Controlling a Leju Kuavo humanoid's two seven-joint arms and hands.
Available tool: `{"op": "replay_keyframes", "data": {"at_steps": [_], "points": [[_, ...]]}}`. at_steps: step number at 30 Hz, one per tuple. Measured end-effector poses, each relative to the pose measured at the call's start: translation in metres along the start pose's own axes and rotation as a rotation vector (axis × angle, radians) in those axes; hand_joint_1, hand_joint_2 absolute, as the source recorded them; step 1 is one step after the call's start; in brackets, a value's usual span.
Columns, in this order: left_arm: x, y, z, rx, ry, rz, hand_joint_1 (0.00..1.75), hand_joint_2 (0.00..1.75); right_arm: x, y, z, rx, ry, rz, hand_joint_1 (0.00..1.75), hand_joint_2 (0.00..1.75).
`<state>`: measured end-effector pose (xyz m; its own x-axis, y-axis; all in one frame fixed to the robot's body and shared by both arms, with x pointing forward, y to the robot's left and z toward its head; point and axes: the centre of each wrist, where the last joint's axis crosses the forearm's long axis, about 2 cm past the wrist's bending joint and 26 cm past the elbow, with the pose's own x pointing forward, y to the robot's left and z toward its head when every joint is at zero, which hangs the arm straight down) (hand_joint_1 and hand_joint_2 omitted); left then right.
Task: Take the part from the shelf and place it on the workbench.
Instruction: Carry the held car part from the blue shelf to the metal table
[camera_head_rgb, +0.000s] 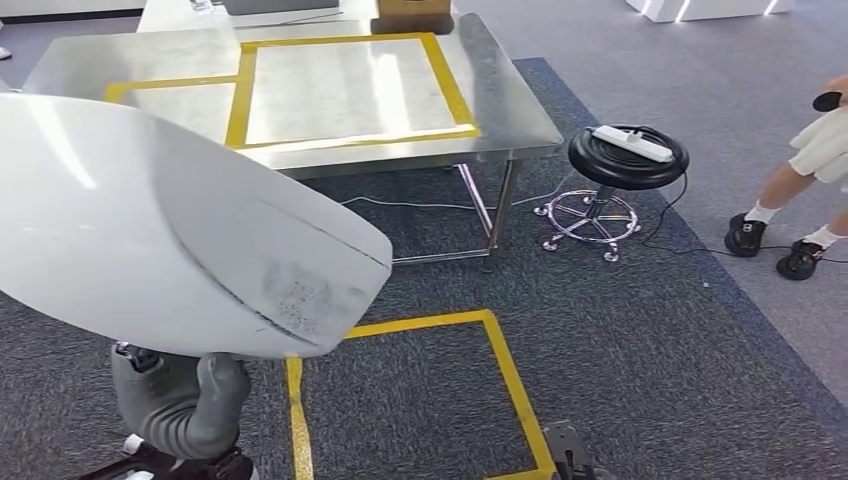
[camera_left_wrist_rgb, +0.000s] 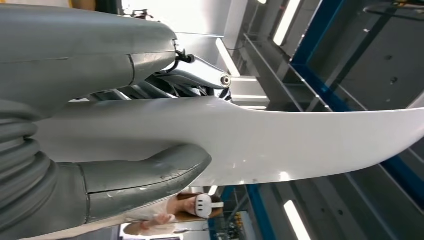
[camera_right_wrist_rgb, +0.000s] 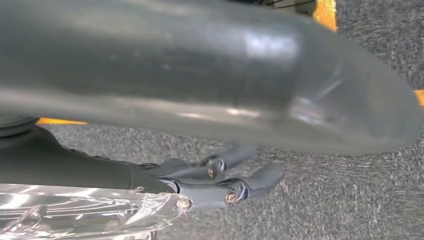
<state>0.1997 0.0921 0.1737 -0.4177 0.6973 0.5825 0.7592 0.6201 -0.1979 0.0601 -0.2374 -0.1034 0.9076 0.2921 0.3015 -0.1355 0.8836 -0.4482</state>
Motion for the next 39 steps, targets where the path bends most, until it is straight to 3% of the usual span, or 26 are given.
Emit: {"op": "replay_keyframes", "data": {"at_steps": [39], "points": [[0.0013,0.0000,-0.0024,0.000,-0.012,0.007,1.75,1.75,-0.0007,-0.0014,-0.0008,-0.002,-0.003,0.008,0.00,0.00]]}}
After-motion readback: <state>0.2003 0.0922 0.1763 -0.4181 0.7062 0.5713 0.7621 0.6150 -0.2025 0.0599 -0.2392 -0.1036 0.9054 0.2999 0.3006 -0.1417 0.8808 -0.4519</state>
